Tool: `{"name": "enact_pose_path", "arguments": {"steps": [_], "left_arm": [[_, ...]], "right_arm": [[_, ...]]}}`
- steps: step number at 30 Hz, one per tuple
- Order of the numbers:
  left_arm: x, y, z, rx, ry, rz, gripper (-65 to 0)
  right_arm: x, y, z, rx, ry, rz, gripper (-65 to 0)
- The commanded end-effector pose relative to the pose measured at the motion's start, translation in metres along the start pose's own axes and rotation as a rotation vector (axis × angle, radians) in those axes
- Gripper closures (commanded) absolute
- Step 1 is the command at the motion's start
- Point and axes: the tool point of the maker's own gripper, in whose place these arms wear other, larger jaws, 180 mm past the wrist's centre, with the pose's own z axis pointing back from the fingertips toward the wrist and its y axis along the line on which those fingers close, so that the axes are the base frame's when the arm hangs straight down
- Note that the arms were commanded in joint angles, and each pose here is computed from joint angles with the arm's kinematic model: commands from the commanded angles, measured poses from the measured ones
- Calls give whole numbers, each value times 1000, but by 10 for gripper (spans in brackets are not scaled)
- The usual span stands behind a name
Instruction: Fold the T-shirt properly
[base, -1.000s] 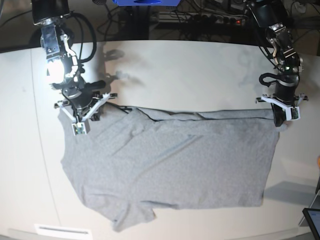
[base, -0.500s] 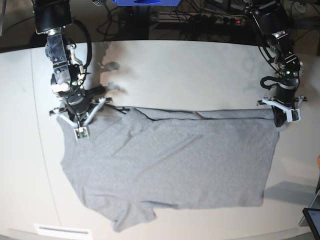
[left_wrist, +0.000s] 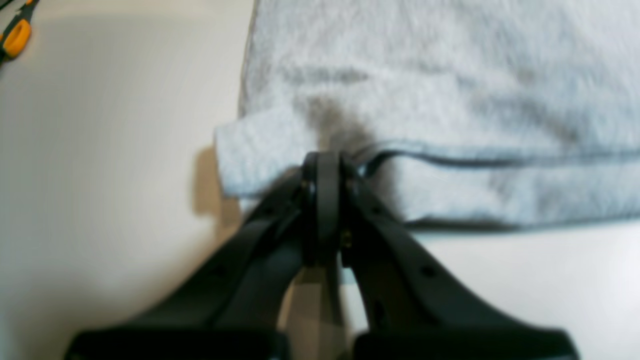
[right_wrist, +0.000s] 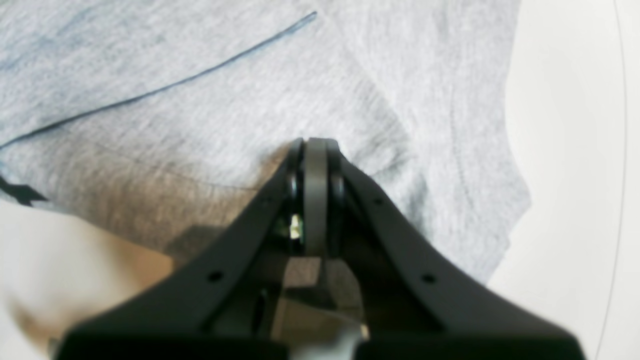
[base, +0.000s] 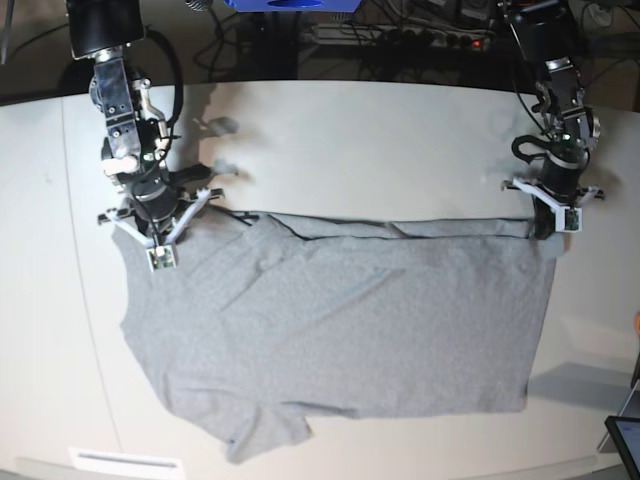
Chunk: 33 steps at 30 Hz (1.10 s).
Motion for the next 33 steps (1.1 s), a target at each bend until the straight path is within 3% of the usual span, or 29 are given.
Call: {"name": "enact_pose_path", "arguments": {"steps": [1,7,24,33], "left_arm": [[9,11,0,15,-13,-30,0],[1,32,12,25,21,-80,0],[-11,34,32,15,51,-126,0],[27,20,37,-4,-45,-173,0]], "right_arm": [[-11,-4,1,-10,47,3,-7],[-13,-1,2,-5,50,8,-7],[-49,0,12,-1,85,21,0],[-53,-1,13,-2,88,22,0]]}}
